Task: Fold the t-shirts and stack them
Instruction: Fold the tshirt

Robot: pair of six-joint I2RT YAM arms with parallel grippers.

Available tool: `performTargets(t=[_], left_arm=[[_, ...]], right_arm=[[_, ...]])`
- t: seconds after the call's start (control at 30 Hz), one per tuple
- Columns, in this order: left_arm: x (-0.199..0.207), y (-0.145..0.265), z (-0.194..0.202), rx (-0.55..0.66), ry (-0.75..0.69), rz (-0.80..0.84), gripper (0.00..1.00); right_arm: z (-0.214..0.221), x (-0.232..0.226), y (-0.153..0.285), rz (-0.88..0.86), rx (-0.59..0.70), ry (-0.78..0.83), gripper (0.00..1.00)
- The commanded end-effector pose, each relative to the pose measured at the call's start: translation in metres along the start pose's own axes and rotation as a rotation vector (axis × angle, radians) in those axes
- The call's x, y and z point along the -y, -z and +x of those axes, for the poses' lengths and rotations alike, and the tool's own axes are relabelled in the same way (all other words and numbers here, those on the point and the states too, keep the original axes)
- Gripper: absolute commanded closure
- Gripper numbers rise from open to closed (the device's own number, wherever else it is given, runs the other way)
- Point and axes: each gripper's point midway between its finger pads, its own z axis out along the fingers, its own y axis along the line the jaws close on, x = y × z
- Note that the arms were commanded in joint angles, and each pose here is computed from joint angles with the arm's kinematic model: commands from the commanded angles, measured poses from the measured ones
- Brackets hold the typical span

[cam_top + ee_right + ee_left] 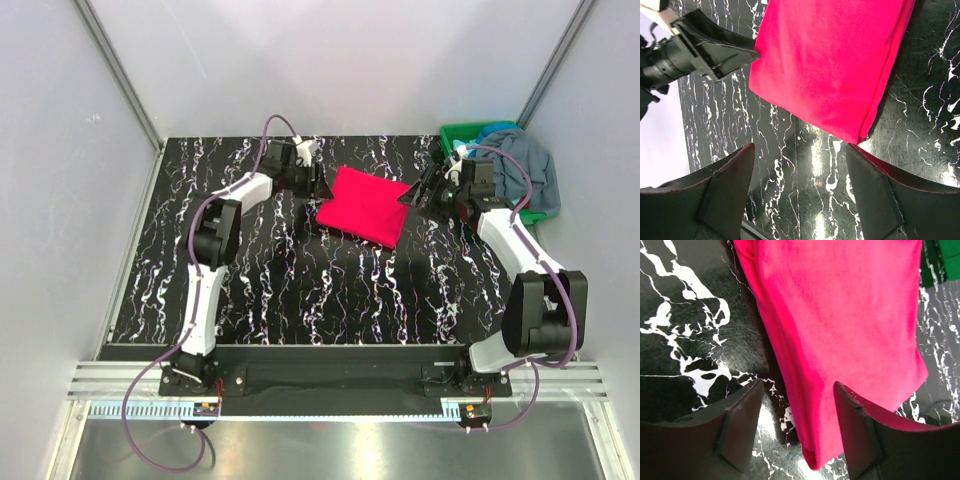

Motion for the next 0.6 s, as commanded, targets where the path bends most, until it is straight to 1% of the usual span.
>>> performTargets(t=[0.0, 0.07, 0.1, 0.17, 0.23, 0.27, 0.3, 0.33, 0.37, 0.43, 0.57], left_arm=[[-0.003, -0.013, -0.002, 0.0, -0.038, -0.019, 0.41], [-0.004, -0.015, -0.003, -0.003, -0.029, -0.02, 0.48], [-0.004, -0.015, -0.003, -0.003, -0.025, -0.02, 0.58], [-0.003, -0.016, -0.007, 0.004, -0.021, -0.026, 0.7], [-0.001, -0.014, -0.013, 0.016, -0.015, -0.021, 0.86], [0.001, -0.013, -0.015, 0.021, -0.017, -0.023, 0.86], [0.001, -0.012, -0.017, 0.025, -0.015, -0.029, 0.95], [0.005, -0.008, -0.023, 0.039, -0.024, -0.032, 0.98], [0.004, -0.005, -0.025, 0.047, -0.026, -0.045, 1.0], [0.007, 0.004, -0.035, 0.067, -0.04, -0.067, 1.0], [-0.003, 0.021, -0.042, 0.065, -0.041, -0.123, 1.0]], right_arm=[[-0.014, -0.018, 0.01, -0.039, 0.039, 0.038, 0.19], [-0.015, -0.018, 0.011, -0.038, 0.043, 0.039, 0.2], [-0.013, -0.017, 0.01, -0.035, 0.039, 0.038, 0.19], [-0.013, -0.016, 0.01, -0.033, 0.041, 0.036, 0.19], [-0.013, -0.014, 0.009, -0.027, 0.04, 0.034, 0.2], [-0.013, -0.014, 0.009, -0.024, 0.041, 0.034, 0.2], [-0.012, -0.012, 0.008, -0.02, 0.04, 0.029, 0.2], [-0.012, -0.011, 0.008, -0.017, 0.04, 0.03, 0.2], [-0.011, -0.01, 0.007, -0.013, 0.038, 0.028, 0.2], [-0.009, -0.008, 0.006, -0.012, 0.032, 0.025, 0.2], [-0.01, -0.009, 0.008, -0.01, 0.039, 0.033, 0.2]])
